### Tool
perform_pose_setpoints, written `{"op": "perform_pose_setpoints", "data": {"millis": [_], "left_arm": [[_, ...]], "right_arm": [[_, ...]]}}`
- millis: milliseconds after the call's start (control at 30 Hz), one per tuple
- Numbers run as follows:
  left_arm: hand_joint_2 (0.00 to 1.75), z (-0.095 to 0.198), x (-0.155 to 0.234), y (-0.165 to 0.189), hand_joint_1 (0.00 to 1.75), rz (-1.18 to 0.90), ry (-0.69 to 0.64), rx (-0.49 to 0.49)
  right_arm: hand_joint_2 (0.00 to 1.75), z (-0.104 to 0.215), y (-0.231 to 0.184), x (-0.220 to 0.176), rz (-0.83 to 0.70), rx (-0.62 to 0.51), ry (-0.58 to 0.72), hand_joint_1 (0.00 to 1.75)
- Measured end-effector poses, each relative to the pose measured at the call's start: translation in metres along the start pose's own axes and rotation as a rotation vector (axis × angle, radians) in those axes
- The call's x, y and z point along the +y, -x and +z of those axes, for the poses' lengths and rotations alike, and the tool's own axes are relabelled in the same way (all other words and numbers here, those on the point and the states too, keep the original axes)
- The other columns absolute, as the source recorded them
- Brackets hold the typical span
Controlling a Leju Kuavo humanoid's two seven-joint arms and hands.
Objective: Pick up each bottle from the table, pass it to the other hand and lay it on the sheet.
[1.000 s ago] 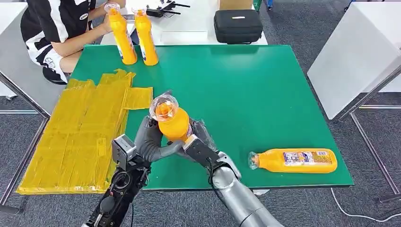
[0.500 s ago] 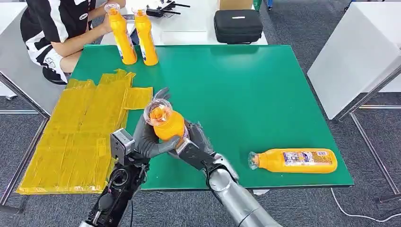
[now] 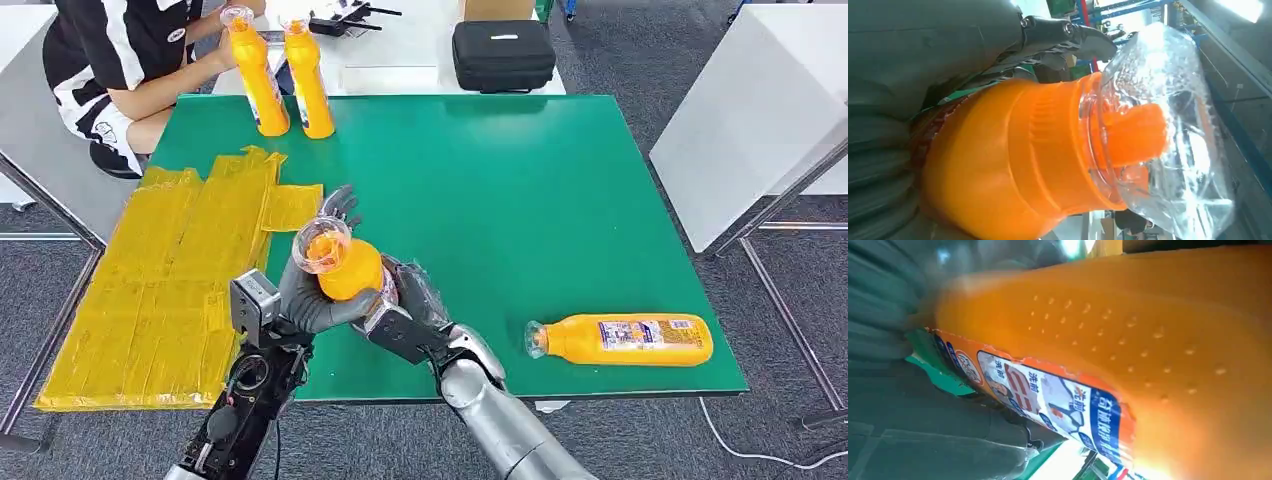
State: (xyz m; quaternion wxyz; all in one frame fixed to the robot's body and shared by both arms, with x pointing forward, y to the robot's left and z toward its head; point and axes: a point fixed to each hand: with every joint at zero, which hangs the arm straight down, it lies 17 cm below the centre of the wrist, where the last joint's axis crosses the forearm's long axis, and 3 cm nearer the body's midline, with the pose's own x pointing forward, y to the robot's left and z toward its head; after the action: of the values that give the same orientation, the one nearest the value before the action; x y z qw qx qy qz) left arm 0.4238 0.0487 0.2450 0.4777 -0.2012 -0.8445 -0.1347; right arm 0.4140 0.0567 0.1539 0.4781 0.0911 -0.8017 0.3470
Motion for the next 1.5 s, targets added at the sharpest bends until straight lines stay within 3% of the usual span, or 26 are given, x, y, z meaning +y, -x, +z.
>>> {"op": "perform_pose_setpoints", "data": {"millis": [333,367,467,1000,1033,1067,1300,1500], "left_arm": [[1.75,0.001,0.002,0.001,0.58,0.002,0.002,0.002],[1.75,0.001,0.002,0.001,1.47,0.002,0.003,0.002],[1.75,0.001,0.002,0.001,1.73,0.002,0.003,0.002],[1.75,0.000,0.003,0.000,1.75,0.010,0.003,0.003],[1.75,0.000,0.003,0.000,1.75,0.010,0.003,0.003],[1.75,0.000,0.003,0.000,1.75,0.012,0.002,0.004],[1.75,-0.002,0.009,-0.001,1.75,0.015,-0.022,0.006],[1.75,-0.002,0.051,0.004,1.75,-0.197,-0.170,0.024]], "right_arm": [[1.75,0.000,0.001,0.001,0.008,0.007,-0.004,1.75],[1.75,0.000,0.001,0.001,0.008,0.007,-0.004,1.75],[1.75,0.000,0.001,0.001,0.008,0.008,-0.004,1.75],[1.75,0.000,0.001,0.001,0.010,0.008,-0.003,1.75],[1.75,0.000,0.001,0.000,0.011,0.008,-0.001,1.50],[1.75,0.000,0.001,0.000,0.009,0.008,0.002,0.00],[1.75,-0.002,-0.014,-0.013,0.029,-0.038,0.068,0.00],[1.75,0.014,-0.032,-0.047,0.079,-0.089,0.194,0.00]]}}
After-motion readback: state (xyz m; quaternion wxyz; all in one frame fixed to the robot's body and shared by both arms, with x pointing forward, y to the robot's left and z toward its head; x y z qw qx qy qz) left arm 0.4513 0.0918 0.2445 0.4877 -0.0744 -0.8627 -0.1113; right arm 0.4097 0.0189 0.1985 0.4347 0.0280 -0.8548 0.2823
